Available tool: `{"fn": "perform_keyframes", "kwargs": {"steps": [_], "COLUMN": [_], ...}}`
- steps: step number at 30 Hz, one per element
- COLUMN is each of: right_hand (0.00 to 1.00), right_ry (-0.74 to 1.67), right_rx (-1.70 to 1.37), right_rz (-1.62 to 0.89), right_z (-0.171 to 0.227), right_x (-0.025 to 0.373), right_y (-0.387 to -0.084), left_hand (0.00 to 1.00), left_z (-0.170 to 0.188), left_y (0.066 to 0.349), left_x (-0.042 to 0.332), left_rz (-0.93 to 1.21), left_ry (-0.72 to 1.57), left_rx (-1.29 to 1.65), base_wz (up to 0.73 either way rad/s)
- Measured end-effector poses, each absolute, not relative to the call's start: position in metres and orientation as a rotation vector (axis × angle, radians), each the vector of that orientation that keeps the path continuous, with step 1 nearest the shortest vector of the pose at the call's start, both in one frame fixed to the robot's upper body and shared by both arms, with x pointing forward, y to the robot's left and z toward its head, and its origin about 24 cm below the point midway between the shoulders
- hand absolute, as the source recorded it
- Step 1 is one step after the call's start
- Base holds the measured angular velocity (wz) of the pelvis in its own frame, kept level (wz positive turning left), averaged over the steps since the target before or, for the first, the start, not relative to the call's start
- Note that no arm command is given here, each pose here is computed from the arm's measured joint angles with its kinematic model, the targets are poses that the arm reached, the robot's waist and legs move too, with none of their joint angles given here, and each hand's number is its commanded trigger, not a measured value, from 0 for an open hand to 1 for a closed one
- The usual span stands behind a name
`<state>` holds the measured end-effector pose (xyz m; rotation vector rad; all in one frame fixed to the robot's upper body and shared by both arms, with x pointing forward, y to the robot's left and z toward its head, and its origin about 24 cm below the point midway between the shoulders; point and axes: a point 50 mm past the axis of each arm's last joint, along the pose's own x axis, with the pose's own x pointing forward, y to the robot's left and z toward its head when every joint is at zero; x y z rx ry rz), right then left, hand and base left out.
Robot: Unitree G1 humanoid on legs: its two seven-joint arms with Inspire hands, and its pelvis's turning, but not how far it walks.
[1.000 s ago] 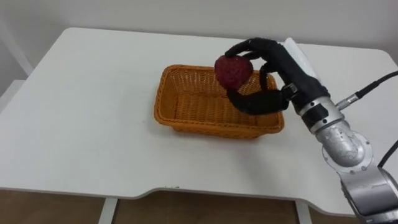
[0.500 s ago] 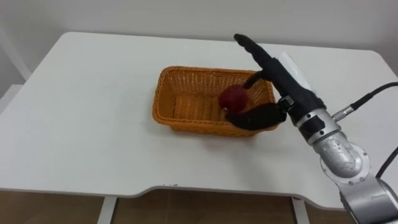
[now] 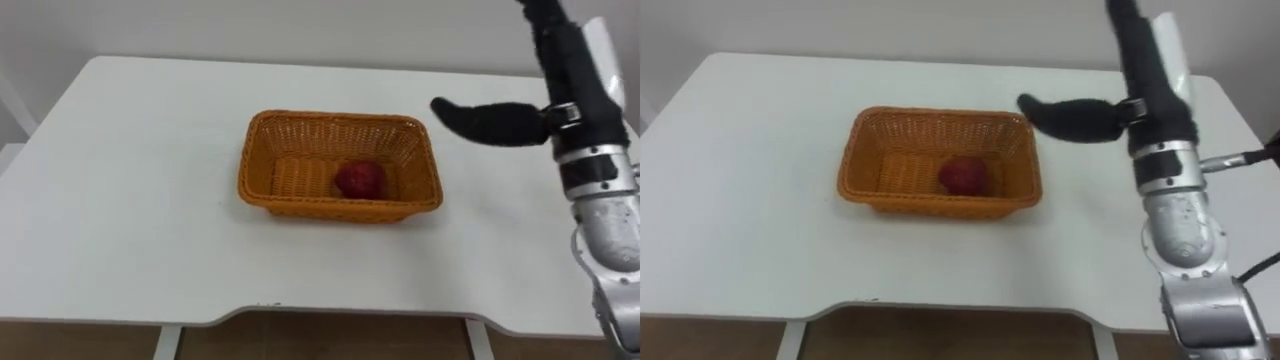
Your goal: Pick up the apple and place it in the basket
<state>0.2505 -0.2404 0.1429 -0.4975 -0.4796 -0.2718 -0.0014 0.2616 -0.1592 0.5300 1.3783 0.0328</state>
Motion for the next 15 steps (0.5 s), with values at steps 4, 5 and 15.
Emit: {"fn": "perform_keyframes", "kwargs": {"steps": [4,5,15], "right_hand": [0.0,0.0,0.0], "right_ry": [-0.554,-0.569,-0.356], "right_rx": [-0.42,-0.393,-0.114], "right_rz": [-0.569,-0.669,-1.356], "right_z": [0.16,0.163,0.113], "right_x": [0.235,0.227,0.164], "right_y": [-0.282,-0.295,-0.385], "left_hand": [0.0,0.0,0.0], "left_z": [-0.157,-0.156,-0.153], "left_y": [0.268,0.27,0.274], "left_x": [-0.008,-0.011,-0.03], "left_rz": [0.104,0.128,0.205], "left_ry": [1.381,1.382,1.421], "left_rx": [0.518,0.522,0.501], "base_wz": [-0.06,-0.09,-0.08]}}
